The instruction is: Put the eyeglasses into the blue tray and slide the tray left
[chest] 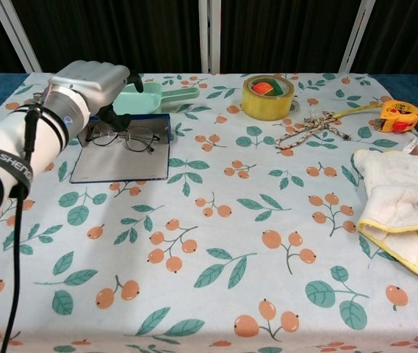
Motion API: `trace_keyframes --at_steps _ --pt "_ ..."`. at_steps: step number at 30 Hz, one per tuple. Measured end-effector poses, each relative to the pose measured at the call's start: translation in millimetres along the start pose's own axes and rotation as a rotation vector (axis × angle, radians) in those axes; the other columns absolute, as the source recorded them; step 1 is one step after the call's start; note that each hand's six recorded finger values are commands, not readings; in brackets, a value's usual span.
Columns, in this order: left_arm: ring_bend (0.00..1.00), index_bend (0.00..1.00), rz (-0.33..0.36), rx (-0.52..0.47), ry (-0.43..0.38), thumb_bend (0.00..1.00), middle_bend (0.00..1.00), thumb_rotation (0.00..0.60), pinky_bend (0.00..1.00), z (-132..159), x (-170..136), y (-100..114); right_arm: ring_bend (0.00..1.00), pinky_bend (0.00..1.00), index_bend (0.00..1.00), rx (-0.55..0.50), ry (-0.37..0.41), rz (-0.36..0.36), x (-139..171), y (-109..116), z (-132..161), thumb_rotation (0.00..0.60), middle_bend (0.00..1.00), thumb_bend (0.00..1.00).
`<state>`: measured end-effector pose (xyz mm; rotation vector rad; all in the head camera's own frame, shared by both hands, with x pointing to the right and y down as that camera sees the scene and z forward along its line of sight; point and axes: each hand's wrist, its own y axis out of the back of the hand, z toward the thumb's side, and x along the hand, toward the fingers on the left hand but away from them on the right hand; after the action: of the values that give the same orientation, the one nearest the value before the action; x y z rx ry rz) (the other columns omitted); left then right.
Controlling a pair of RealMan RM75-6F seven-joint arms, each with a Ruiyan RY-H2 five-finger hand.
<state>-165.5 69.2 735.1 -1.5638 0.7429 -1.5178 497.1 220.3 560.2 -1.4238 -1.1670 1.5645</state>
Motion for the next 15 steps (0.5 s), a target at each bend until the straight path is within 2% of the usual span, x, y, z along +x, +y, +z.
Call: trace_keyframes --at_steps 3,5,11,15 --pt "0.05 0.13 -0.010 0.033 -0.029 0.33 0.06 0.600 0.16 -4 2 2 0.00 0.00 0.00 0.000 0.002 -0.005 0 1 1 0.600 0.00 0.22" --pt "0.05 0.13 -0.041 0.043 -0.038 0.31 0.05 0.600 0.16 -6 5 -2 0.00 0.00 0.00 -0.001 0.002 -0.009 1 2 1 0.600 0.00 0.22" --pt "0.05 0.13 -0.143 0.054 0.000 0.24 0.04 0.600 0.16 -21 22 -16 0.00 0.00 0.00 0.001 -0.003 -0.013 1 3 1 0.600 0.00 0.22" --pt "0.05 0.13 -0.137 0.067 0.011 0.24 0.04 0.600 0.16 -26 30 -15 0.00 0.00 0.00 0.003 -0.003 -0.018 1 4 1 0.600 0.00 0.22"
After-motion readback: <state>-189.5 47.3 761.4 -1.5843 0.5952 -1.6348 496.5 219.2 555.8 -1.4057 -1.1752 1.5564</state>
